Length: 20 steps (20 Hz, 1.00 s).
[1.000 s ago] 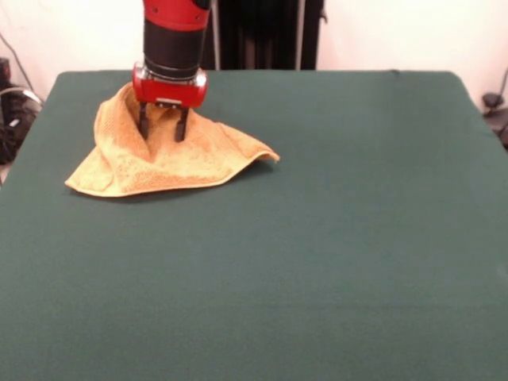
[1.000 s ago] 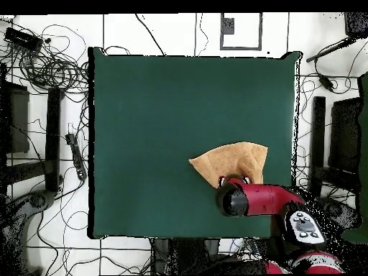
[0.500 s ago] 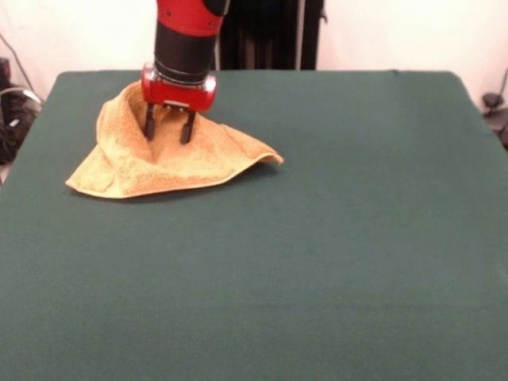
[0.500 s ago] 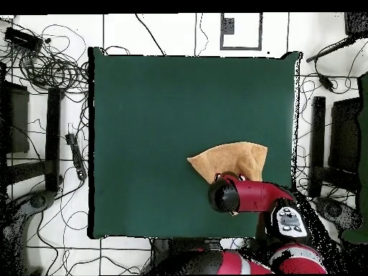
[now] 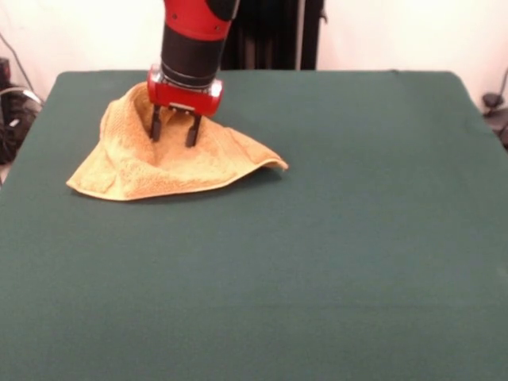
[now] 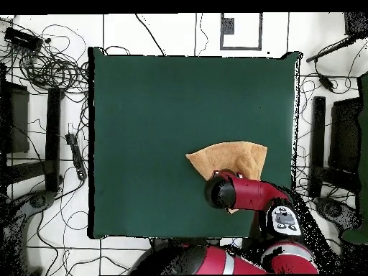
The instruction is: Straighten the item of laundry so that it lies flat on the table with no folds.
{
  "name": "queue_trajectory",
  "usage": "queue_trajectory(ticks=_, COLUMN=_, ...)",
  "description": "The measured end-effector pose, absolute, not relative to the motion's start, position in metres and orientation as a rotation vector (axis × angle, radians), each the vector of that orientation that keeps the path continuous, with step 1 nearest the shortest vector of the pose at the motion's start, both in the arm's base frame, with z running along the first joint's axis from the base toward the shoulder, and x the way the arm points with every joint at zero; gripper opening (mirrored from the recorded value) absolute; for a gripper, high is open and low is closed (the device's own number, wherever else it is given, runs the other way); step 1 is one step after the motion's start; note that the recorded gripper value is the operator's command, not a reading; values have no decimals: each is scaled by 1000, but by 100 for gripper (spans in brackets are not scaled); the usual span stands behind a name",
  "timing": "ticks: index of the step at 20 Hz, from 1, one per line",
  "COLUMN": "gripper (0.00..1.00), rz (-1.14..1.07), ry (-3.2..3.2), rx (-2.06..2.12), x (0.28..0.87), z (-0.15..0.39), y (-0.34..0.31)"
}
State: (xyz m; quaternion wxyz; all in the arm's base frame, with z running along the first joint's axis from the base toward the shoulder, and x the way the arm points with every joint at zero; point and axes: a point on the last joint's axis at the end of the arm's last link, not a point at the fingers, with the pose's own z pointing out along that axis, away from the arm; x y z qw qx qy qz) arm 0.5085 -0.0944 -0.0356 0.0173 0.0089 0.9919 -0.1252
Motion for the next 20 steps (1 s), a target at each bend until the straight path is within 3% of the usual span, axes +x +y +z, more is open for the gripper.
queue_trajectory(ticks=20, gripper=100, rz=-383, ry=3077, rx=222, x=528, z=-36, y=-60)
